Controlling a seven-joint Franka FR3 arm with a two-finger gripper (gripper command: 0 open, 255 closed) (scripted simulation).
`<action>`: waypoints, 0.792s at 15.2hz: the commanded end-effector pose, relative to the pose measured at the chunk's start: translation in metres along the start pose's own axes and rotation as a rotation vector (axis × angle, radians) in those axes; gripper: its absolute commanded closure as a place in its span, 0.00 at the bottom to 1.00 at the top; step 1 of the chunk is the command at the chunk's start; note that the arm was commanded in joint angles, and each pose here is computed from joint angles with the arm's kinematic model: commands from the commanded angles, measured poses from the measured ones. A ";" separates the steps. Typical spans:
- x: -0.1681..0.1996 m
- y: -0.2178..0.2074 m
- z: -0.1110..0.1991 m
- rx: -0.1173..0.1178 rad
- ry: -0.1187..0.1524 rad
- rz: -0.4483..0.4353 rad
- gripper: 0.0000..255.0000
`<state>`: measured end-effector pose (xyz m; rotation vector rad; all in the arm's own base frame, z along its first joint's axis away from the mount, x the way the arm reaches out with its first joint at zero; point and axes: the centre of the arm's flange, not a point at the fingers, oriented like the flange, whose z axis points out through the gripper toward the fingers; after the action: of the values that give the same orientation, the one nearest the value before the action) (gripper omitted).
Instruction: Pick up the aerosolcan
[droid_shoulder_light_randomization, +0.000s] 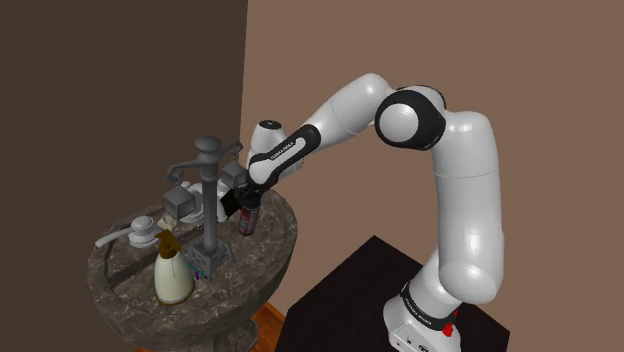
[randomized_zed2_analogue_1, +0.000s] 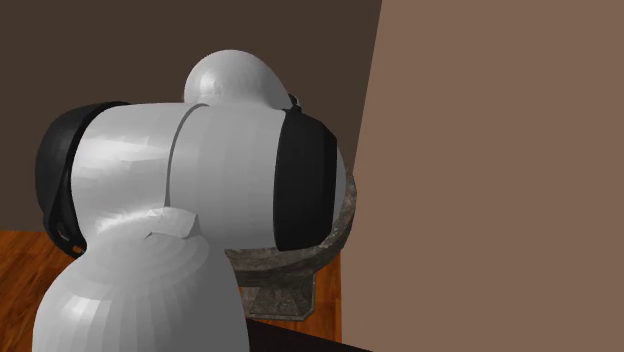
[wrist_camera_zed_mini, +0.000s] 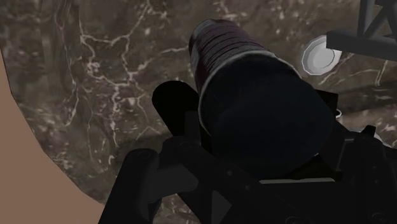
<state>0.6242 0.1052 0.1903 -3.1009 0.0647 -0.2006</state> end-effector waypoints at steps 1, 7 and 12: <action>-0.001 0.000 0.001 0.000 -0.001 0.000 1.00; 0.000 0.000 0.001 0.000 -0.001 0.000 1.00; 0.002 -0.001 -0.019 0.000 -0.001 0.000 1.00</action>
<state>0.6239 0.1048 0.2041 -3.1015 0.0647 -0.1976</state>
